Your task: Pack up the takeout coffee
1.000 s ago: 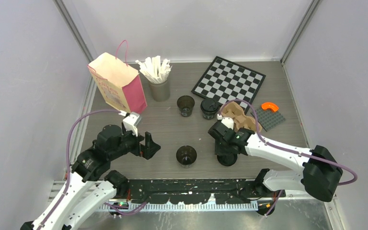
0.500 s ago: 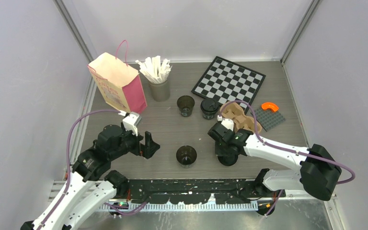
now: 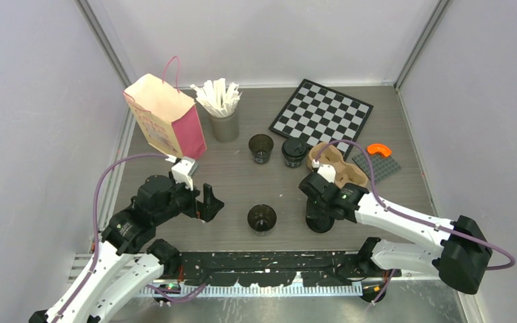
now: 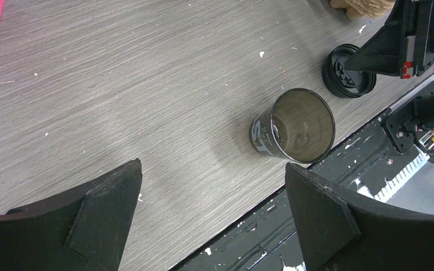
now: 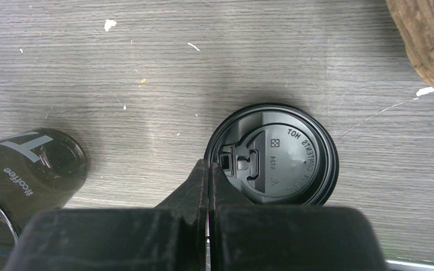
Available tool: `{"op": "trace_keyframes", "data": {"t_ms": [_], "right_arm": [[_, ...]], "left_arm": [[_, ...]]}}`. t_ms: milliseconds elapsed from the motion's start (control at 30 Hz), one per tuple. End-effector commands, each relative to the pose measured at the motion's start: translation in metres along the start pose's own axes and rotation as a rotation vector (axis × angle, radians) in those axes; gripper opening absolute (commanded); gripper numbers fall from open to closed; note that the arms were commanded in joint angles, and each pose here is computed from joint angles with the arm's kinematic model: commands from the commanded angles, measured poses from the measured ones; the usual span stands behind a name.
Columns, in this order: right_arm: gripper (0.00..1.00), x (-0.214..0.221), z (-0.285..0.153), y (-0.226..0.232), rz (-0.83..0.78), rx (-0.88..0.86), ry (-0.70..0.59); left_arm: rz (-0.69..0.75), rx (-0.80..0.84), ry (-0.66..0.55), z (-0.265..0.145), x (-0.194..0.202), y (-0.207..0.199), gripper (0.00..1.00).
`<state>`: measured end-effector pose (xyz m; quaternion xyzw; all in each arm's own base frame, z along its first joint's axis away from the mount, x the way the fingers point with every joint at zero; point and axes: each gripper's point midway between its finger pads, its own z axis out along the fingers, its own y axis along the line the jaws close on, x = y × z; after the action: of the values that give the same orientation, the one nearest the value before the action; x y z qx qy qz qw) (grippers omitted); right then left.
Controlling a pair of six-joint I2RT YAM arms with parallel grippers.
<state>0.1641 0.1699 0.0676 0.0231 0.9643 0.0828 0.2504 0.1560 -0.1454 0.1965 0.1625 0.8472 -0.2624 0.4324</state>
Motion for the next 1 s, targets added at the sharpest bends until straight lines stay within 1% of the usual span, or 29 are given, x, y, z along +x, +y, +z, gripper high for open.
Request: {"op": "trace_keyframes", "data": {"t_ms": [0, 67, 100, 200, 267, 333, 767, 833, 900, 967], "right_arm": [[0.0, -0.01, -0.009, 0.001, 0.016, -0.006, -0.046], [0.0, -0.01, -0.009, 0.0, 0.017, -0.003, -0.047], [0.03, -0.01, -0.008, 0.0, 0.018, 0.001, -0.045], [0.18, -0.003, -0.002, 0.004, 0.014, -0.005, -0.01], [0.24, 0.0, 0.002, 0.005, 0.01, -0.005, 0.007], [0.28, 0.002, 0.006, 0.005, 0.002, 0.006, 0.018], [0.26, 0.011, 0.021, 0.01, -0.014, 0.006, 0.056], [0.24, 0.011, 0.022, 0.009, -0.019, 0.015, 0.058], [0.2, 0.012, 0.023, 0.009, -0.02, 0.019, 0.061], [0.12, 0.012, 0.023, 0.008, -0.021, 0.019, 0.059]], "left_arm": [[0.012, -0.014, -0.015, 0.001, -0.004, 0.002, 1.0], [0.012, -0.015, -0.013, 0.001, -0.004, 0.003, 1.0], [0.011, -0.014, -0.011, 0.001, -0.003, 0.003, 1.0], [0.011, -0.01, -0.007, 0.002, -0.003, 0.002, 1.0], [0.01, -0.007, -0.004, 0.003, -0.002, 0.001, 1.0], [0.011, -0.004, 0.001, 0.003, -0.002, 0.001, 1.0], [0.01, 0.001, 0.003, 0.004, -0.001, 0.0, 1.0], [0.011, 0.0, 0.001, 0.003, -0.002, 0.0, 1.0], [0.011, 0.001, -0.002, 0.003, -0.002, 0.0, 1.0], [0.012, 0.0, -0.004, 0.003, -0.002, 0.0, 1.0]]}}
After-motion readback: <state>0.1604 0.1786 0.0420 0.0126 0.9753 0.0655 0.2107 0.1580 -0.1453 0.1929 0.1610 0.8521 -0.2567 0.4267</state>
